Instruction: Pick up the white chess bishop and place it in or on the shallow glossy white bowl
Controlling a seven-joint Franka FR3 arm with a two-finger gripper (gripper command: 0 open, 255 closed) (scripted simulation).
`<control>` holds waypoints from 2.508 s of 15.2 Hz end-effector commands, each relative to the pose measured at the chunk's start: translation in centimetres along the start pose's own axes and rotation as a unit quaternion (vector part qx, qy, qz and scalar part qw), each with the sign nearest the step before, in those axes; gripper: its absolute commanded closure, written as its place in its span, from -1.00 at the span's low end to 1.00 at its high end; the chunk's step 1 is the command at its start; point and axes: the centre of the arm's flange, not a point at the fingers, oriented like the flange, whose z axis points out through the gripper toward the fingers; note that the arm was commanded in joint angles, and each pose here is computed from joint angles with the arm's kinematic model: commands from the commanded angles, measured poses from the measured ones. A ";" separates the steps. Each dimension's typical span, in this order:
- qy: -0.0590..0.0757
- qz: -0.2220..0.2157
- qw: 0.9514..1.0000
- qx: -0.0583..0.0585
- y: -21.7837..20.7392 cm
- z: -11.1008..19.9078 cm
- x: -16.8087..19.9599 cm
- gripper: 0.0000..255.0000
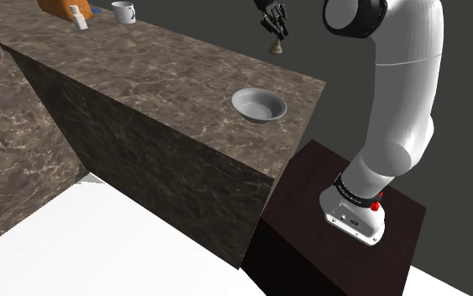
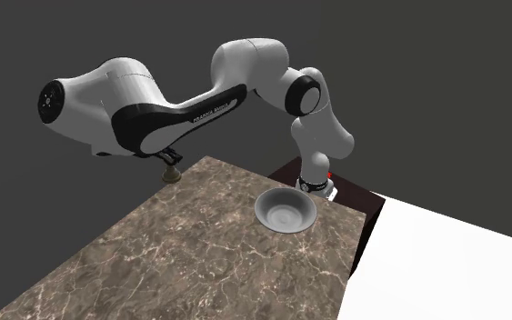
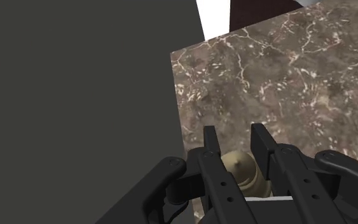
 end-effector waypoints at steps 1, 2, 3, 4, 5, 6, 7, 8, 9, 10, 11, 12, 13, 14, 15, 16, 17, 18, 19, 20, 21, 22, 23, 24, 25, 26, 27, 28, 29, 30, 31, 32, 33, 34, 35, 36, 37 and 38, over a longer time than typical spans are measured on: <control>0.000 0.000 1.000 0.000 0.3 -0.8 -0.7 1.00; 0.000 0.000 1.000 0.000 0.5 -1.2 -1.0 1.00; 0.000 0.000 1.000 0.000 0.6 -1.6 -1.4 1.00; 0.000 0.000 1.000 0.000 0.7 -2.0 -1.7 1.00; 0.000 0.000 1.000 0.000 0.9 -2.3 -2.1 1.00; 0.000 0.000 1.000 0.000 1.0 -2.6 -2.3 1.00; 0.000 0.000 1.000 0.000 -0.2 -2.6 -2.9 1.00; 0.000 0.000 1.000 0.000 -1.4 -2.6 -3.5 1.00; 0.000 0.000 1.000 0.000 -2.5 -2.6 -4.2 1.00; 0.000 0.000 1.000 0.000 -3.7 -2.6 -4.8 1.00; 0.000 0.000 1.000 0.000 -4.9 -2.5 -5.4 1.00; 0.000 0.000 1.000 0.000 -6.0 -2.5 -6.0 1.00; 0.000 0.000 1.000 0.000 -7.2 -2.5 -6.7 1.00; 0.000 0.000 1.000 0.000 -8.3 -2.5 -7.3 1.00; 0.000 0.000 1.000 0.000 -9.5 -2.5 -7.9 1.00; 0.000 0.000 1.000 0.000 -10.7 -2.5 -8.5 1.00; 0.000 0.000 1.000 0.000 -11.8 -2.5 -9.2 1.00; 0.000 0.000 1.000 0.000 -13.0 -2.4 -9.8 1.00; 0.000 0.000 1.000 0.000 -14.2 -2.4 -10.4 1.00; 0.000 0.000 1.000 0.000 -15.3 -2.4 -11.0 1.00; 0.000 0.000 1.000 0.000 -16.5 -2.4 -11.7 1.00; 0.000 0.000 1.000 0.000 -17.6 -2.4 -12.3 1.00; 0.000 0.000 1.000 0.000 -18.8 -2.4 -12.9 1.00; 0.000 0.000 1.000 0.000 -20.0 -2.3 -13.5 1.00; 0.000 0.000 1.000 0.000 -21.1 -2.3 -14.2 1.00; 0.000 0.000 1.000 0.000 -22.3 -2.3 -14.8 1.00; 0.000 0.000 1.000 0.000 -23.5 -2.3 -15.4 1.00; 0.000 0.000 1.000 0.000 -24.6 -2.3 -16.0 1.00; 0.000 0.000 1.000 0.000 -25.8 -2.3 -16.6 1.00; 0.000 0.000 1.000 0.000 -26.9 -2.3 -17.3 1.00; 0.000 0.000 1.000 0.000 -28.1 -2.2 -17.9 1.00; 0.000 0.000 1.000 0.000 -28.9 -2.2 -18.3 1.00; 0.000 0.000 1.000 0.000 -29.0 -1.8 -18.0 1.00; 0.000 0.000 1.000 0.000 -29.1 -1.5 -17.6 1.00; 0.000 0.000 1.000 0.000 -29.3 -1.1 -17.3 1.00; 0.000 0.000 1.000 0.000 -29.4 -0.7 -17.0 1.00; 0.000 0.000 1.000 0.000 -29.5 -0.3 -16.6 1.00; 0.000 0.000 1.000 0.000 -29.7 0.1 -16.3 1.00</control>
